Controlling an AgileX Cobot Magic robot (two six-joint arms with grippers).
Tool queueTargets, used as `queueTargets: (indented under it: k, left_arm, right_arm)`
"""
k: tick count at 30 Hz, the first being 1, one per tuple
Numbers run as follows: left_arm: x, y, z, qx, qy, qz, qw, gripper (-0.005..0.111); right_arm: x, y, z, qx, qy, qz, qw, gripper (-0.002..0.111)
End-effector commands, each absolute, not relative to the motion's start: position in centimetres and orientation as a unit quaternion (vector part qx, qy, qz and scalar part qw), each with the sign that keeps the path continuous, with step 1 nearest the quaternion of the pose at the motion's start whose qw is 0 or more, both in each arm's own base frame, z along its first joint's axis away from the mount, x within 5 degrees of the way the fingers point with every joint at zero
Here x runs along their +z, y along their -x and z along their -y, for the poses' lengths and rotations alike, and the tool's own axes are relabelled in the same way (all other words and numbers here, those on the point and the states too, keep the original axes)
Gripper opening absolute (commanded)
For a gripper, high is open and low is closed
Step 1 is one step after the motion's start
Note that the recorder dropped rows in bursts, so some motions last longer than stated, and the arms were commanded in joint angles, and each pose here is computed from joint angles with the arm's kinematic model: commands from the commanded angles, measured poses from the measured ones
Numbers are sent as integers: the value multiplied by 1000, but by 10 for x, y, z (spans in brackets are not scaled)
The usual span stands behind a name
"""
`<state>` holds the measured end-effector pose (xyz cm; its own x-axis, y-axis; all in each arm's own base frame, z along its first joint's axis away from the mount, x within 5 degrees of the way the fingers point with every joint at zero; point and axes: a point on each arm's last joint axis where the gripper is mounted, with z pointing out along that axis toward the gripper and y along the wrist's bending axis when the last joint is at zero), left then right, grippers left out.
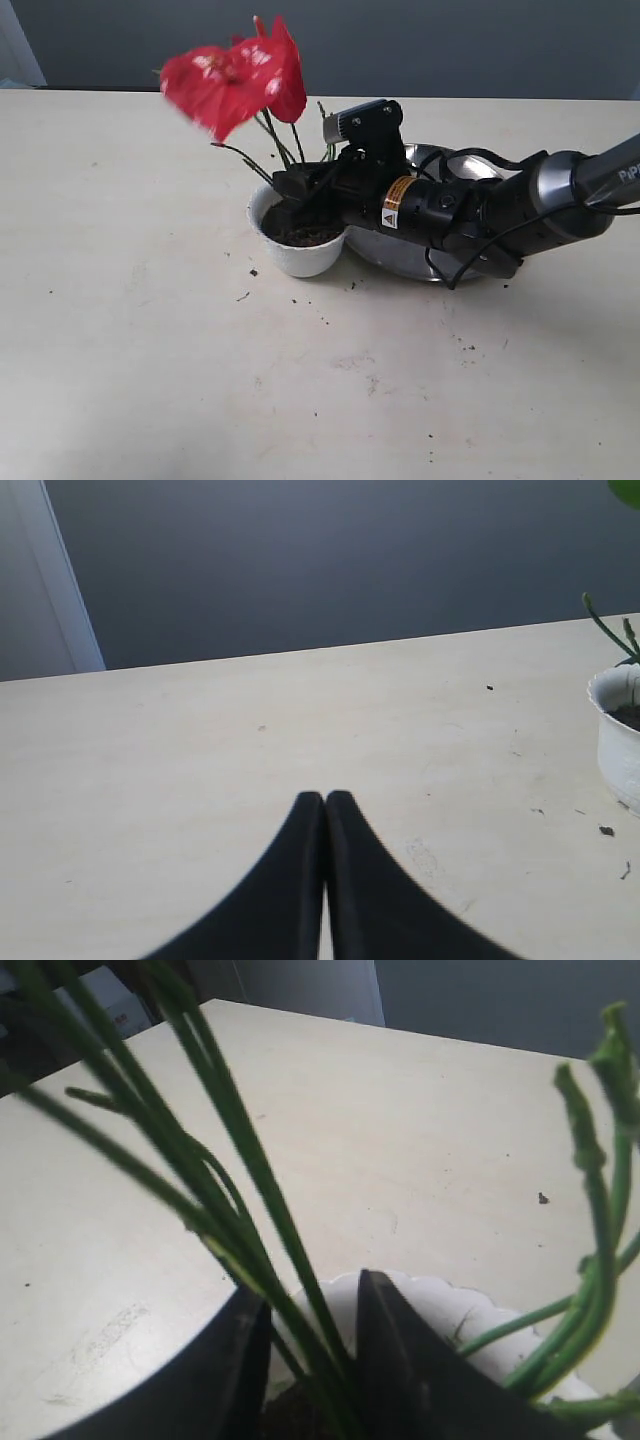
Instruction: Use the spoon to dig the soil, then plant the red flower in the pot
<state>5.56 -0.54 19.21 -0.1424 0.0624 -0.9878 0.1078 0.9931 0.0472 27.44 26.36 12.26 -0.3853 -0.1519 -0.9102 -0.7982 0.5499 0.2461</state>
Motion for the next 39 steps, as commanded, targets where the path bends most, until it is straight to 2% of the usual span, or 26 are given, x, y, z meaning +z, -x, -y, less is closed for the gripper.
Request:
queueTargets:
  k: [1, 20, 22, 25, 32, 39]
  left_arm:
    - [192, -55, 5, -17, -58, -754, 654, 0]
    - [192, -55, 5, -17, -58, -754, 654, 0]
    - [192, -55, 5, -17, -58, -754, 654, 0]
    - [192, -55, 5, -17, -58, -754, 654, 0]
    - [192, -55, 5, -17, -58, -754, 654, 0]
    - [192, -55, 5, -16, -58, -754, 654, 0]
  right_arm:
    - [91, -265, -252, 286, 342, -812, 376, 31]
    - [123, -266, -251, 284, 343, -798, 407, 31]
    - [125, -266, -252, 292, 341, -793, 412, 23]
    - [129, -266, -254, 310, 338, -780, 426, -1]
    - [122, -270, -253, 293, 322, -800, 413, 0]
    - [116, -272, -259, 281, 368, -791, 400, 0]
